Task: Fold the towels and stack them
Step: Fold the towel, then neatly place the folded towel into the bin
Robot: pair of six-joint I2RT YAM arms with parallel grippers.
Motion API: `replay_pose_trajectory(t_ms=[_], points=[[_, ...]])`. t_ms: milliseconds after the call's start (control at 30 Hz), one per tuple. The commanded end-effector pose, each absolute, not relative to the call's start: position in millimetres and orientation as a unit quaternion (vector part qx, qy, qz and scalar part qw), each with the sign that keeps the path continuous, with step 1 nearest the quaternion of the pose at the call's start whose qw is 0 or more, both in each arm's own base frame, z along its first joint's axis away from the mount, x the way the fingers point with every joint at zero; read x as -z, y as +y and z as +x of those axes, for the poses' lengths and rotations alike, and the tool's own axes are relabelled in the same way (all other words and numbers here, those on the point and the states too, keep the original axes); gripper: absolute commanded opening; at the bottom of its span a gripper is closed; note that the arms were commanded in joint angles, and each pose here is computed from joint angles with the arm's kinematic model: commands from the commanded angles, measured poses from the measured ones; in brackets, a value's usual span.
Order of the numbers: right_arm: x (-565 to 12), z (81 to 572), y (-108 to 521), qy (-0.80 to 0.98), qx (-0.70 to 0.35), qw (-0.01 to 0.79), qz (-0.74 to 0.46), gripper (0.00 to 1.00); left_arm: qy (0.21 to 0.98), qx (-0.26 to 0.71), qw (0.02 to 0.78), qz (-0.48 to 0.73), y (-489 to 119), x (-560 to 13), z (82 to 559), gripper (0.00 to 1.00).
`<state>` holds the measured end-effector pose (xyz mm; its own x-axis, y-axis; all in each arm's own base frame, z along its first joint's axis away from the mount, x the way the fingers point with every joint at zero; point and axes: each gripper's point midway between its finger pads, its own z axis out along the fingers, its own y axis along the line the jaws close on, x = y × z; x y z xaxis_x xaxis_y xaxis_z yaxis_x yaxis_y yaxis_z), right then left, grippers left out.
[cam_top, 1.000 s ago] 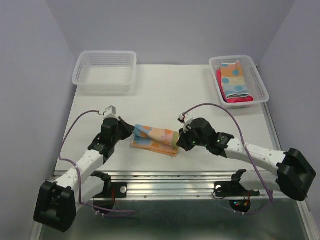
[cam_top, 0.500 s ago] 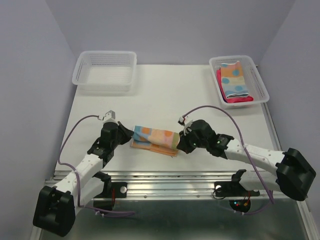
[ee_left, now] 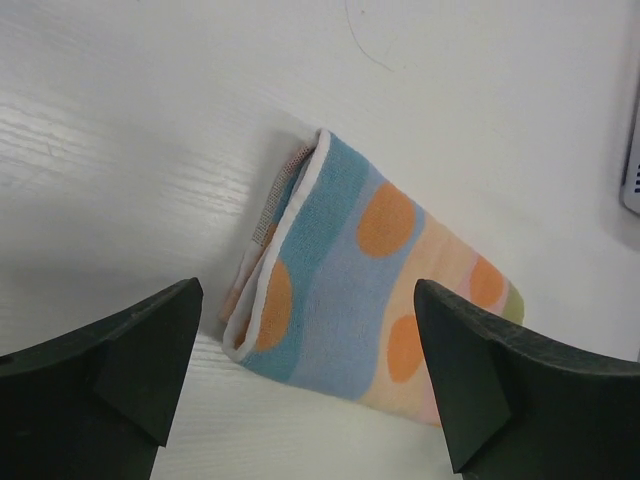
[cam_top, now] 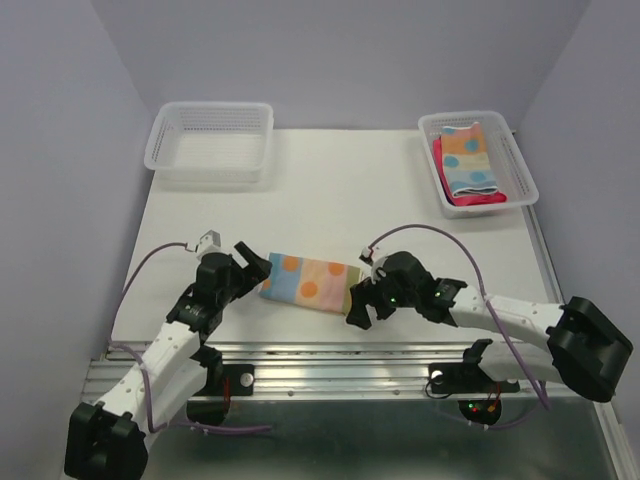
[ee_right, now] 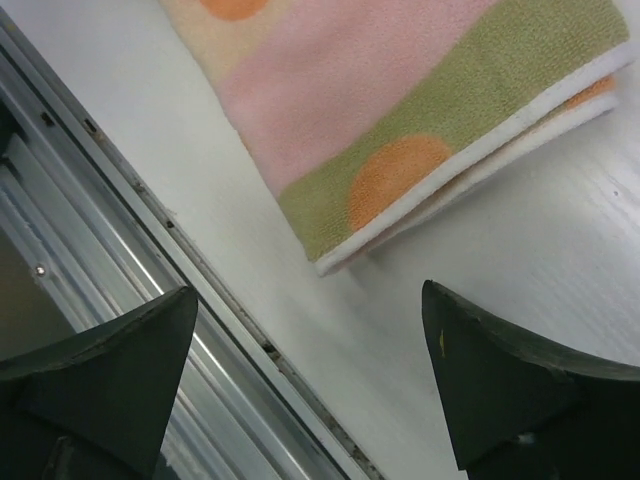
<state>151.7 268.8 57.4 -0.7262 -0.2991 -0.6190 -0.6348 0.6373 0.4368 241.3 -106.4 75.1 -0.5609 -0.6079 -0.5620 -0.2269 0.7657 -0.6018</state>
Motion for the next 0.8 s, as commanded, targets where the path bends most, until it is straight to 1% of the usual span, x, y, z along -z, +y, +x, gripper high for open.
replay_pose_trajectory(t_ms=[0,33,67,100,133,233,267,367,500,600,733,767], points=[[-94,160,277,0.841,-0.367,0.313,-0.244,1.0,0.83,0.215,0.434,-0.277,-89,-101,243,0.99],[-99,162,275,0.845,-0.367,0.318,-0.224,1.0,0.826,0.213,0.441,-0.28,-86,-108,244,0.99],[-113,174,273,0.843,-0.359,0.348,-0.197,1.0,0.82,0.208,0.452,-0.284,-83,-114,247,0.99],[-114,178,269,0.855,-0.351,0.344,-0.163,1.0,0.813,0.21,0.462,-0.285,-82,-122,248,0.99],[-120,189,265,0.859,-0.337,0.361,-0.136,1.0,0.809,0.21,0.468,-0.287,-80,-126,250,0.99],[-116,199,258,0.88,-0.302,0.356,-0.087,1.0,0.804,0.216,0.477,-0.284,-81,-136,253,0.99],[-115,210,255,0.888,-0.276,0.362,-0.062,1.0,0.803,0.216,0.478,-0.284,-82,-137,254,0.99],[-98,216,246,0.915,-0.227,0.334,-0.009,1.0,0.807,0.211,0.478,-0.277,-82,-137,256,0.99],[-75,222,262,0.928,-0.223,0.299,0.023,1.0,0.811,0.204,0.475,-0.273,-82,-135,257,0.99],[-62,225,260,0.935,-0.201,0.289,0.045,1.0,0.812,0.208,0.474,-0.269,-84,-134,258,0.99],[-43,225,260,0.947,-0.166,0.271,0.052,0.95,0.811,0.212,0.478,-0.263,-85,-135,258,0.99],[-36,225,260,0.95,-0.154,0.268,0.05,0.9,0.811,0.211,0.478,-0.263,-85,-135,259,0.99]])
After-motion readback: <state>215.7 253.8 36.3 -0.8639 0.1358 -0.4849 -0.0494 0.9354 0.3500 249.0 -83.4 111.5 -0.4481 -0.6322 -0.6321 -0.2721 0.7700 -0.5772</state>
